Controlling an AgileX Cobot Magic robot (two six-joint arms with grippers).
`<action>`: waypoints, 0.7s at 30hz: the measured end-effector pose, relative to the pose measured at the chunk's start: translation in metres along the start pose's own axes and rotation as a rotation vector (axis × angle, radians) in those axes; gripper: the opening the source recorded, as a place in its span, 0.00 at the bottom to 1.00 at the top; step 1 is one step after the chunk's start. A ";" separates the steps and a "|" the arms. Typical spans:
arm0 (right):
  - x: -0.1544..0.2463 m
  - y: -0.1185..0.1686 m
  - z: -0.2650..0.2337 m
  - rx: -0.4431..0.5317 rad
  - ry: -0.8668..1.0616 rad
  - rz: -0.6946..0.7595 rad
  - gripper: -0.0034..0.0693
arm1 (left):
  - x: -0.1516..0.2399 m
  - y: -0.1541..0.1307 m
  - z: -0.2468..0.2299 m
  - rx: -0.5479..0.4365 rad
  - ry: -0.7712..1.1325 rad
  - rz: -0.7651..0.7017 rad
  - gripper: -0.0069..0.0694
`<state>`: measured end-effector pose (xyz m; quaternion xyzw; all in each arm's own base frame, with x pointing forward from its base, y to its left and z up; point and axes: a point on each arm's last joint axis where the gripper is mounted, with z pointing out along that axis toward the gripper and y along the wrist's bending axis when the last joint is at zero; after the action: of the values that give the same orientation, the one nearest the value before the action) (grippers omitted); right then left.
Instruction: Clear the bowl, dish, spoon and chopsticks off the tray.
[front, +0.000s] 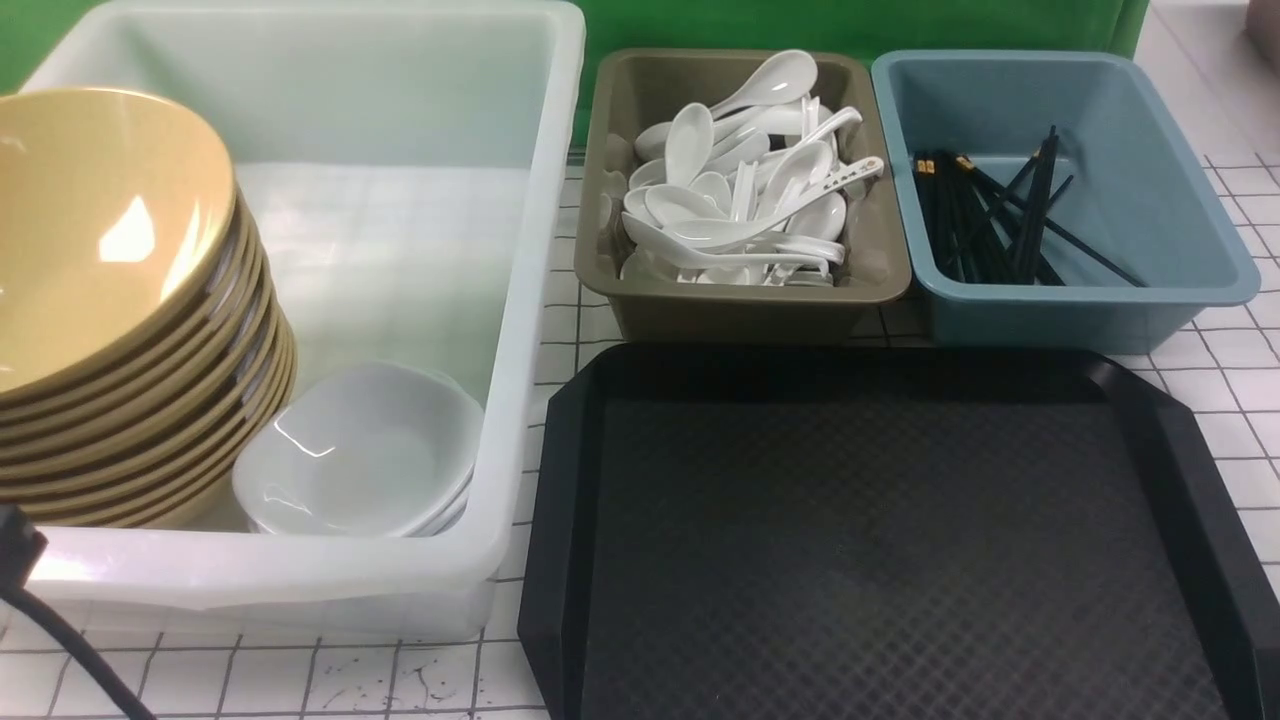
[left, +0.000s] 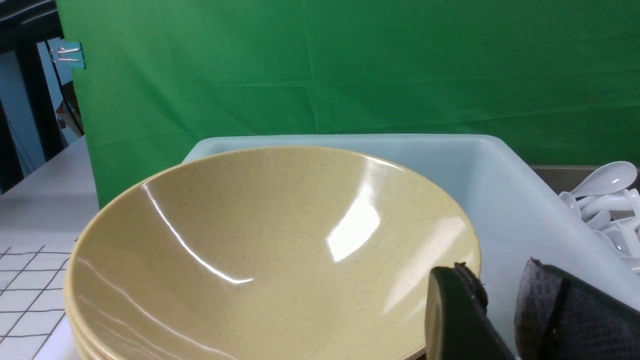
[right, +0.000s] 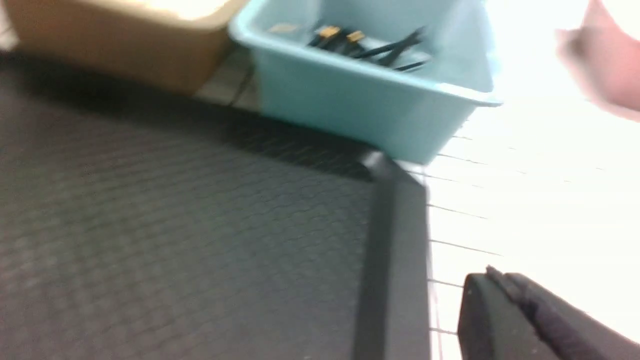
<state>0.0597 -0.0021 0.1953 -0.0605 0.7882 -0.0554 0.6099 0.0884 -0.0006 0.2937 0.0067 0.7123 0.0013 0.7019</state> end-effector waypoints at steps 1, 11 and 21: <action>0.006 0.000 -0.001 0.014 -0.014 0.016 0.10 | 0.000 0.000 0.000 0.000 0.002 0.000 0.27; 0.018 0.001 -0.001 0.042 -0.023 0.068 0.10 | 0.001 0.000 0.000 -0.002 0.011 0.000 0.27; 0.019 0.001 -0.001 0.042 -0.016 0.073 0.10 | 0.001 0.000 0.000 -0.002 0.011 0.000 0.27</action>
<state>0.0542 -0.0045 0.1771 -0.0194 0.7837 -0.0493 0.6188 0.0884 -0.0005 0.2927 0.0061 0.7162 0.0020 0.6978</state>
